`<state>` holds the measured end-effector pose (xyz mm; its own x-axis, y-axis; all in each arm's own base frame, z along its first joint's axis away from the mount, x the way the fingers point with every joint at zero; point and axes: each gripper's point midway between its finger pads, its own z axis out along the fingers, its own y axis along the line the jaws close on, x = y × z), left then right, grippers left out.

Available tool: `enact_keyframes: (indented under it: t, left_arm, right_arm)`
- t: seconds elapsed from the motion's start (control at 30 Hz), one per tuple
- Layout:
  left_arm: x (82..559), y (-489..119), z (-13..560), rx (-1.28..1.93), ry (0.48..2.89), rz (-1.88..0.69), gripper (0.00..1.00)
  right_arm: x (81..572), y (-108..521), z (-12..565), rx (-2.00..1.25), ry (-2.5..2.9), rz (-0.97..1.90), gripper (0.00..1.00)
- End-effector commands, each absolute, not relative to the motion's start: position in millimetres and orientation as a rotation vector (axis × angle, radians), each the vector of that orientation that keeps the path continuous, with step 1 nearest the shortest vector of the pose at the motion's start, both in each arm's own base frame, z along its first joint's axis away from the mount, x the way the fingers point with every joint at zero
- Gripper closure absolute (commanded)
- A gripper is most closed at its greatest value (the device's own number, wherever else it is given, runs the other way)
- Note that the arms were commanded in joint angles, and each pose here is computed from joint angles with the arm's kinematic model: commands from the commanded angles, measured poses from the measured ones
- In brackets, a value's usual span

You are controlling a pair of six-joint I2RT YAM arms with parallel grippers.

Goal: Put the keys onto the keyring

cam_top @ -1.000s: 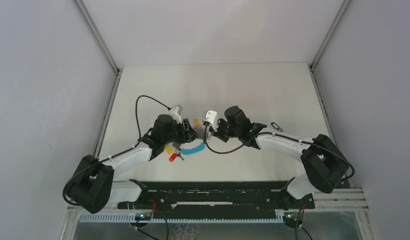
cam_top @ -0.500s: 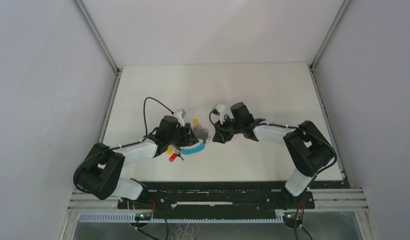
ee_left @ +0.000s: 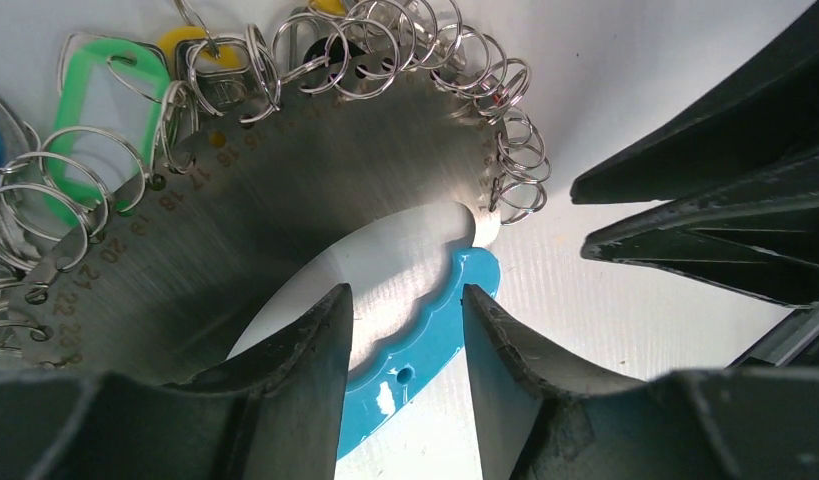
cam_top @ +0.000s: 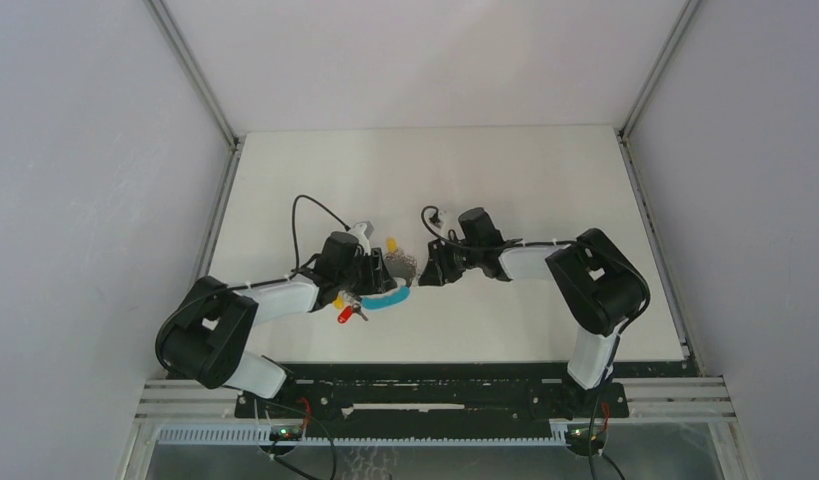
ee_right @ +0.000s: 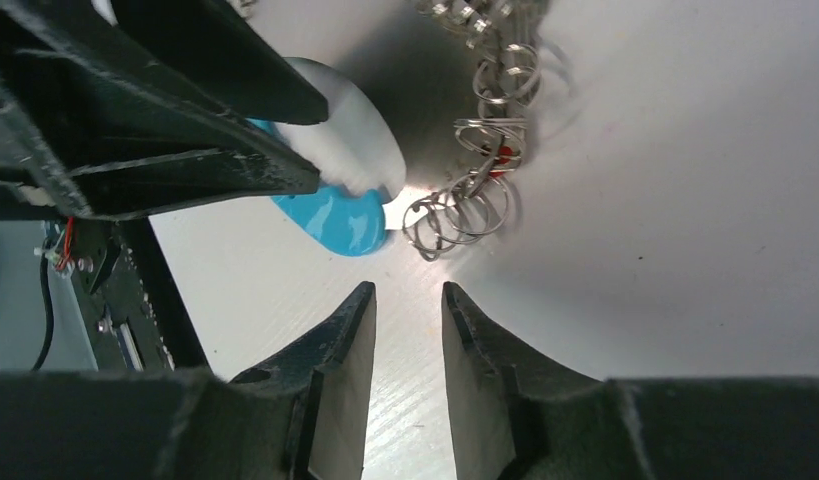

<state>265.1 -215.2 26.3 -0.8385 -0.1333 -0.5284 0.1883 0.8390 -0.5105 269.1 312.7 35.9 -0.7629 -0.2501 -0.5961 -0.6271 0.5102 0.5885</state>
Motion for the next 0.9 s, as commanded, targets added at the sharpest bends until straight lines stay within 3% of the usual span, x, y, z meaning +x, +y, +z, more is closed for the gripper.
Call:
enact_keyframes:
  t: [0.0,0.87]
  left_arm:
    - [279.2,-224.5,43.0,0.043,2.403,-0.792,0.51]
    - [275.7,-232.5,41.0,0.043,2.404,-0.842,0.53]
  right_arm:
    - [287.2,324.1,42.3,-0.614,2.302,1.155,0.7]
    - [288.8,349.1,38.6,-0.68,2.242,1.091,0.8]
